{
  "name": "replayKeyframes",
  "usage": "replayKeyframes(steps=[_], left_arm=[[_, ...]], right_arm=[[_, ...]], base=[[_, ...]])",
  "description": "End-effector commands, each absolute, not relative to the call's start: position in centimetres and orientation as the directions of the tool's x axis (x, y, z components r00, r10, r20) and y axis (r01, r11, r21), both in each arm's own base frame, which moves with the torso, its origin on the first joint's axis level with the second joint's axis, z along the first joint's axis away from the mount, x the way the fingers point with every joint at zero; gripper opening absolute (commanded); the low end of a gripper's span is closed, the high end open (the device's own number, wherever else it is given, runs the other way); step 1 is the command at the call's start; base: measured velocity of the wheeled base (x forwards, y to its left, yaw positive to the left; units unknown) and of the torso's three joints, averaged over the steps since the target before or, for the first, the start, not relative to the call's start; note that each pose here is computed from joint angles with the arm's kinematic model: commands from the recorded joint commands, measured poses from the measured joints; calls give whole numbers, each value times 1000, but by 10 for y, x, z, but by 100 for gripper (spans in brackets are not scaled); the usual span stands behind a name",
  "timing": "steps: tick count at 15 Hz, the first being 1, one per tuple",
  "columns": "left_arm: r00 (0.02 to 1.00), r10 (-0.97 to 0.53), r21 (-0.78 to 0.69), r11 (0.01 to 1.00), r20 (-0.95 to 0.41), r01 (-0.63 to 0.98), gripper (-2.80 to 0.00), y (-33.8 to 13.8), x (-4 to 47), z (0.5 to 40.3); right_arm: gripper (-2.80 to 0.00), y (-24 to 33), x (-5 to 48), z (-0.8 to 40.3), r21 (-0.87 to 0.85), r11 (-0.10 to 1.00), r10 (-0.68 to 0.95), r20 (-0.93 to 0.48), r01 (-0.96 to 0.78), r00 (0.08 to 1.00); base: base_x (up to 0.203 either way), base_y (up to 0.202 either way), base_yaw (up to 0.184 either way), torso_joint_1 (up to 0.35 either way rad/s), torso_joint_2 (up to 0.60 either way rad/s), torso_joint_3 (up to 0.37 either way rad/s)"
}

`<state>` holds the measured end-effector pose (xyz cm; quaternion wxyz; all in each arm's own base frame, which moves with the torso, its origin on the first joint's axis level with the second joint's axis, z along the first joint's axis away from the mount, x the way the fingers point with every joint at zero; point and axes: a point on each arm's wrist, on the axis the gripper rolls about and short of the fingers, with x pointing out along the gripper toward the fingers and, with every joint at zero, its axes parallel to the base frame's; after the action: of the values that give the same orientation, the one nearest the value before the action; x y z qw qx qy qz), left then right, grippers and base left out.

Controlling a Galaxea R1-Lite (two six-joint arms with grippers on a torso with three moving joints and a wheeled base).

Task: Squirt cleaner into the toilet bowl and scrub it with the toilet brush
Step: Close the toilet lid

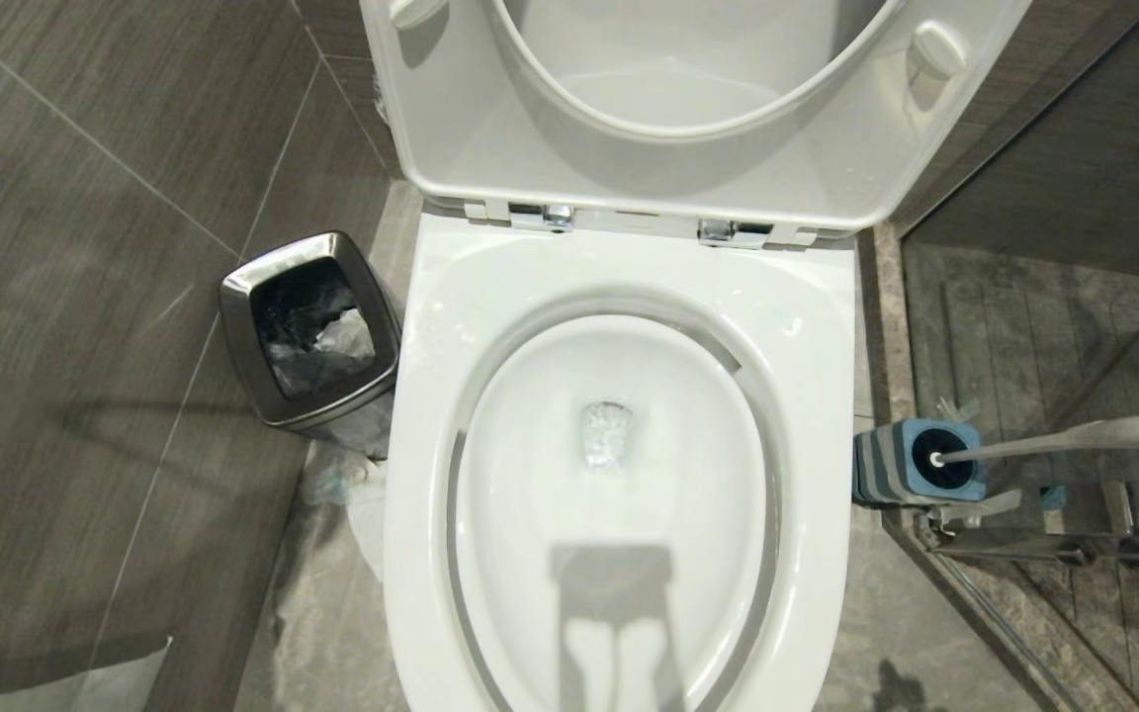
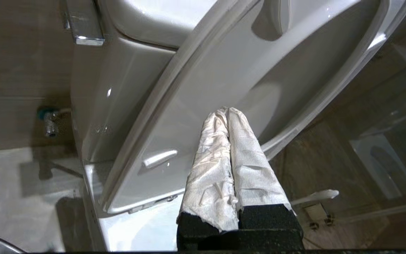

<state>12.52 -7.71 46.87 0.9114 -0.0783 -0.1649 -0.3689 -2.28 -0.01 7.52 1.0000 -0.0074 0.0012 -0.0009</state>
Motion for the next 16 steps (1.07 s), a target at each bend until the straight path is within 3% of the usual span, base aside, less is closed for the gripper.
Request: replayKeyframes(steps=[1,6,16], left_arm=[[684,-650,-16,721,332,693,-280,-81,132,465],[715,-652,55,748,253,662,-280,-86,142,455],[749,-623,44,775,227,631,-280,-87,161,446]], right_arm=[[-280,0,-23,75,-15,1000,-2,-3,1,1000],[-280,0,-23,75,-15,1000,-2,-4,2,1000],[-280,0,-23,75,-15,1000,-2,-5,2,1000]], base=[[0,0,0,0,0,0],[0,0,0,0,0,0],[0,0,0,0,0,0]])
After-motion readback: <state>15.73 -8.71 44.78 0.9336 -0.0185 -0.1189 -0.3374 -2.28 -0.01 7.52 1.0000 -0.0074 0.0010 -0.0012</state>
